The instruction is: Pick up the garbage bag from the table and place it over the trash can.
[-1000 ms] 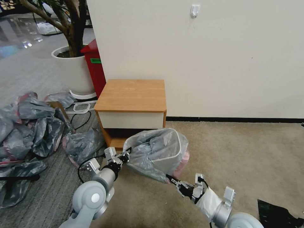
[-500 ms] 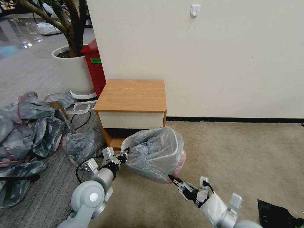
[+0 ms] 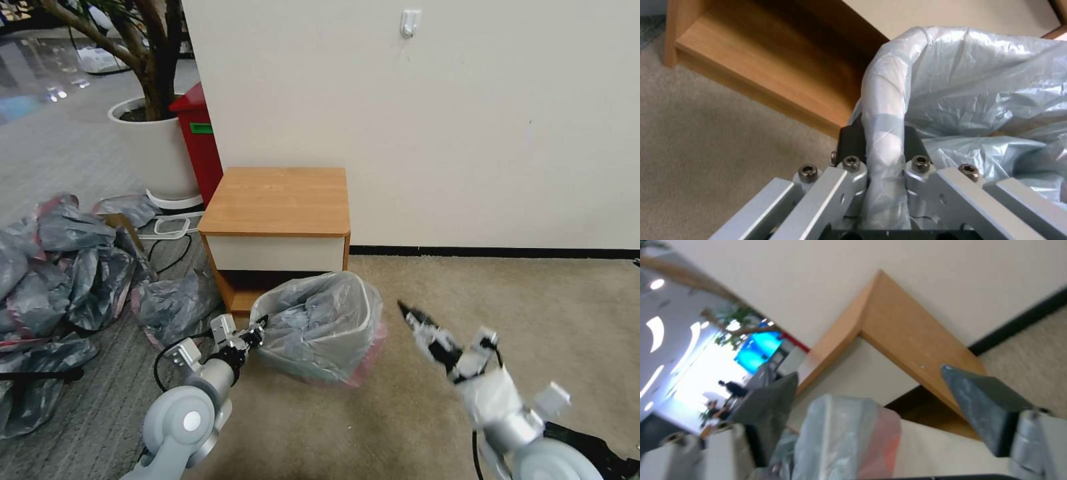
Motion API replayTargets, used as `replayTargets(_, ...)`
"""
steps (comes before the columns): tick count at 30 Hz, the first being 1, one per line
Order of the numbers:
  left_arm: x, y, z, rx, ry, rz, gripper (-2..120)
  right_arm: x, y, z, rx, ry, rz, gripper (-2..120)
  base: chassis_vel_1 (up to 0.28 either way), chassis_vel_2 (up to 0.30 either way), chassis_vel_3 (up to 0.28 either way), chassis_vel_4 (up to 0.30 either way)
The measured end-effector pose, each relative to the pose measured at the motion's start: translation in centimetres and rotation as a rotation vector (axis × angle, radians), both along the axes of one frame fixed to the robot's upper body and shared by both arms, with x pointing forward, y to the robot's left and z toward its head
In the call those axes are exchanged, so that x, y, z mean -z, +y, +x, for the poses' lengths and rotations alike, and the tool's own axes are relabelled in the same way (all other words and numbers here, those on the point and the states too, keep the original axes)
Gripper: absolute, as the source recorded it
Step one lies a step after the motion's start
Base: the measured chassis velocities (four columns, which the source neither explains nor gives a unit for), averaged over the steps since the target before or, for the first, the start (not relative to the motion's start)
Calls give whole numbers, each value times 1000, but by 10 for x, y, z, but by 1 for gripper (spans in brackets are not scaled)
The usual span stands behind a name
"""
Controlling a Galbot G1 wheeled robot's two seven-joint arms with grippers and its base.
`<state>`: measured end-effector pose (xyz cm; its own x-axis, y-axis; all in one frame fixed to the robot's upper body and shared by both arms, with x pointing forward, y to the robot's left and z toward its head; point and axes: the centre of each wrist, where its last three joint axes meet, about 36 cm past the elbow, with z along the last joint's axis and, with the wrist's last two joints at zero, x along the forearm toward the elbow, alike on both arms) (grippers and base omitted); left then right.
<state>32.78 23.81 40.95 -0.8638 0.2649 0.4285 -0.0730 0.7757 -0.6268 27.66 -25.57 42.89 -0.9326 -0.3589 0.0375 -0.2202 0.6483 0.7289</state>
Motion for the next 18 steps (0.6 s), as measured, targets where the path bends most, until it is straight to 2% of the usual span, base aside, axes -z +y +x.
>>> replayTargets(2,0,0,-1,-1,-2,-2,5,-1,6,3,19,19,9,90,0,0,0,0)
replayTargets(4,-1,-2,-2,-3,-8,-5,5,-1,18,7,53,71,40,98,0,0,0,0)
replayTargets(10,-3,-6,-4,2,-18,-17,5,0,44,4,123,180,118,100,0,0,0,0)
replayTargets(18,-2,-13,-6,8,-19,-22,5,0,60,5,156,172,151,100,0,0,0,0)
